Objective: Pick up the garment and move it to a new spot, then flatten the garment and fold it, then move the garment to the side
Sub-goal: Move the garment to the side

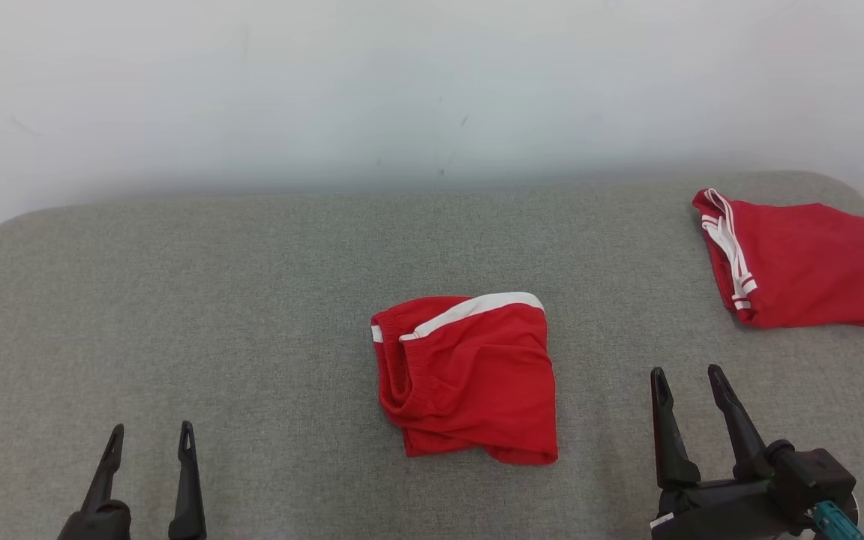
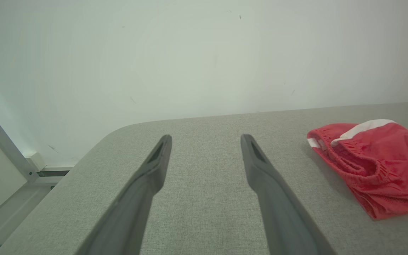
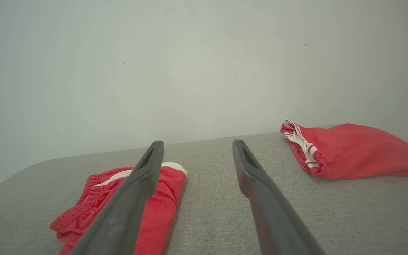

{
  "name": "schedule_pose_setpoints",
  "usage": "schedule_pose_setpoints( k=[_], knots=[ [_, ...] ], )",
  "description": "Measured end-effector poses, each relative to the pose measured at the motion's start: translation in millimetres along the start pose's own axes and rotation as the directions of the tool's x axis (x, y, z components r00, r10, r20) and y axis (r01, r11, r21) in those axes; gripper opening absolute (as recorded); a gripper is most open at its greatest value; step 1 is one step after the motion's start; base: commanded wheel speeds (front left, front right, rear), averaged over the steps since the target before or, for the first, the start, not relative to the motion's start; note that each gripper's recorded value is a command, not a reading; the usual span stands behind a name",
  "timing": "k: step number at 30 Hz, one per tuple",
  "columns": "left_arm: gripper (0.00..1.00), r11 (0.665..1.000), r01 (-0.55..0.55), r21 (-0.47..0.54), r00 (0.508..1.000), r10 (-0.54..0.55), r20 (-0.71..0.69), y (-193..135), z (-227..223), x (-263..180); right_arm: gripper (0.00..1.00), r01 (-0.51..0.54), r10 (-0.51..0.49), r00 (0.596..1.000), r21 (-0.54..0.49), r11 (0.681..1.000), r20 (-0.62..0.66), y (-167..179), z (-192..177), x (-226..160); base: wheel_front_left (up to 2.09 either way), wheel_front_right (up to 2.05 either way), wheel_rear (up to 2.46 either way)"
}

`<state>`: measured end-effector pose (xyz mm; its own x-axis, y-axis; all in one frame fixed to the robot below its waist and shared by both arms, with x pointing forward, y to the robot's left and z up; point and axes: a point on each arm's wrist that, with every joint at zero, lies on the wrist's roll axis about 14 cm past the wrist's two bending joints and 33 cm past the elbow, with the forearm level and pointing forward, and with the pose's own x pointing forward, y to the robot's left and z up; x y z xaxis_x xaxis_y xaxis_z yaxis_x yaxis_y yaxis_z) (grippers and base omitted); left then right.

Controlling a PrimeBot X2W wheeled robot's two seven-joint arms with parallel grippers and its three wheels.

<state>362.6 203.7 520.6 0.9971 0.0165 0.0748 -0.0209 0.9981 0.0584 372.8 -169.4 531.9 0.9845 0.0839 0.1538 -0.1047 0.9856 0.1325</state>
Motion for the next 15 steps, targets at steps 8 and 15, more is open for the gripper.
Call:
schedule_pose_setpoints(
  k=[8,15],
  knots=[
    [1.0,1.0,-0.003,-0.001,1.0,0.003,-0.001,1.2,0.0,-0.1,1.0,0.001,-0.001,1.0,0.0,1.0,-0.003,-0.2,-0.9,-0.1,0.0,0.0,0.0],
    [1.0,1.0,-0.003,0.0,1.0,0.003,-0.002,1.3,-0.4,-0.3,1.0,0.002,-0.002,1.0,0.001,1.0,-0.006,-0.4,-1.8,-0.3,0.0,0.0,0.0]
  ],
)
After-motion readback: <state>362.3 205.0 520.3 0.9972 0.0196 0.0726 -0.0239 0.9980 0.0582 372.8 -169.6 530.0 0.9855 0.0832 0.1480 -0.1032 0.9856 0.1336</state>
